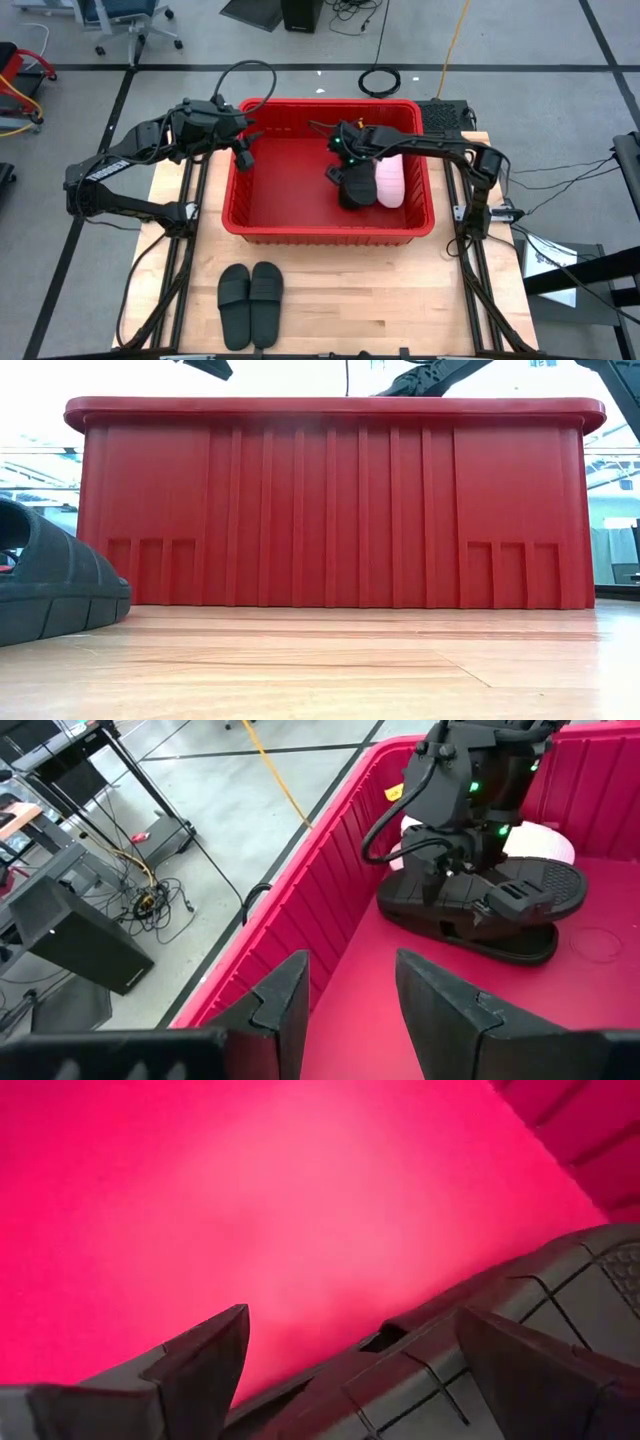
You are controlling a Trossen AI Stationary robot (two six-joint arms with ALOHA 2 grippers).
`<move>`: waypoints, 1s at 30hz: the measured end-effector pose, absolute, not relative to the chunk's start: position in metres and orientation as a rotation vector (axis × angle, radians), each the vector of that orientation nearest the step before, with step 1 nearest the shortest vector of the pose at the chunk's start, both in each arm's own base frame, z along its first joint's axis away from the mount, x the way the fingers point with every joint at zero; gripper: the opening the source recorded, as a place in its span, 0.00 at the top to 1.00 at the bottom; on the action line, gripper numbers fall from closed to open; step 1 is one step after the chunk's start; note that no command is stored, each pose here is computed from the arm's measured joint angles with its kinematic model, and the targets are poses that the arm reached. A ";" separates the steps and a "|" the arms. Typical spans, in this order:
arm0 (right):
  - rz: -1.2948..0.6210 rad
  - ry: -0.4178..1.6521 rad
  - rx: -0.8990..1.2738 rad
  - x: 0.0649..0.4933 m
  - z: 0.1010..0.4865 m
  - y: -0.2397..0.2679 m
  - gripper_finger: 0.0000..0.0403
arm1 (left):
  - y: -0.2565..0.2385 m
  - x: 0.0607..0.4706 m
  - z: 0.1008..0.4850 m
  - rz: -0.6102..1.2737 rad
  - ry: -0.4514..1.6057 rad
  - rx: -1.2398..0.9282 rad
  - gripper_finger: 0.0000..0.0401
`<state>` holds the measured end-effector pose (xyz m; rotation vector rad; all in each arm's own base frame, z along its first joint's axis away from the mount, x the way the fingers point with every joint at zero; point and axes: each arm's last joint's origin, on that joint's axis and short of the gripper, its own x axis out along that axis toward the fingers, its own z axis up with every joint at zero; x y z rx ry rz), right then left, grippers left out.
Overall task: Pick and place slides into bin
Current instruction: Adjust the stacked black slides in the red bin, then put the black slide into the red bin
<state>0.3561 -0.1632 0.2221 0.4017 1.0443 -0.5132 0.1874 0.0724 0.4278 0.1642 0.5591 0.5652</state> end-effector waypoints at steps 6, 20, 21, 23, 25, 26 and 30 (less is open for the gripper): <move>-0.498 0.896 0.399 0.355 0.248 -0.161 0.14 | 0.073 0.187 0.428 0.582 0.558 0.169 0.63; -0.437 0.167 0.555 0.352 0.357 -0.141 0.14 | 0.058 0.157 0.451 0.458 0.374 0.179 0.63; -0.418 0.121 0.573 0.353 0.363 -0.138 0.14 | 0.056 0.152 0.453 0.441 0.357 0.177 0.63; -0.383 0.030 0.609 0.354 0.374 -0.132 0.14 | 0.052 0.144 0.457 0.406 0.325 0.167 0.63; -0.338 -0.057 0.639 0.357 0.383 -0.125 0.14 | 0.047 0.135 0.460 0.358 0.287 0.139 0.63; -0.317 -0.088 0.652 0.358 0.386 -0.121 0.14 | 0.045 0.130 0.462 0.335 0.263 0.116 0.63; -0.224 -0.206 0.704 0.364 0.398 -0.105 0.14 | 0.036 0.114 0.468 0.260 0.184 -0.011 0.63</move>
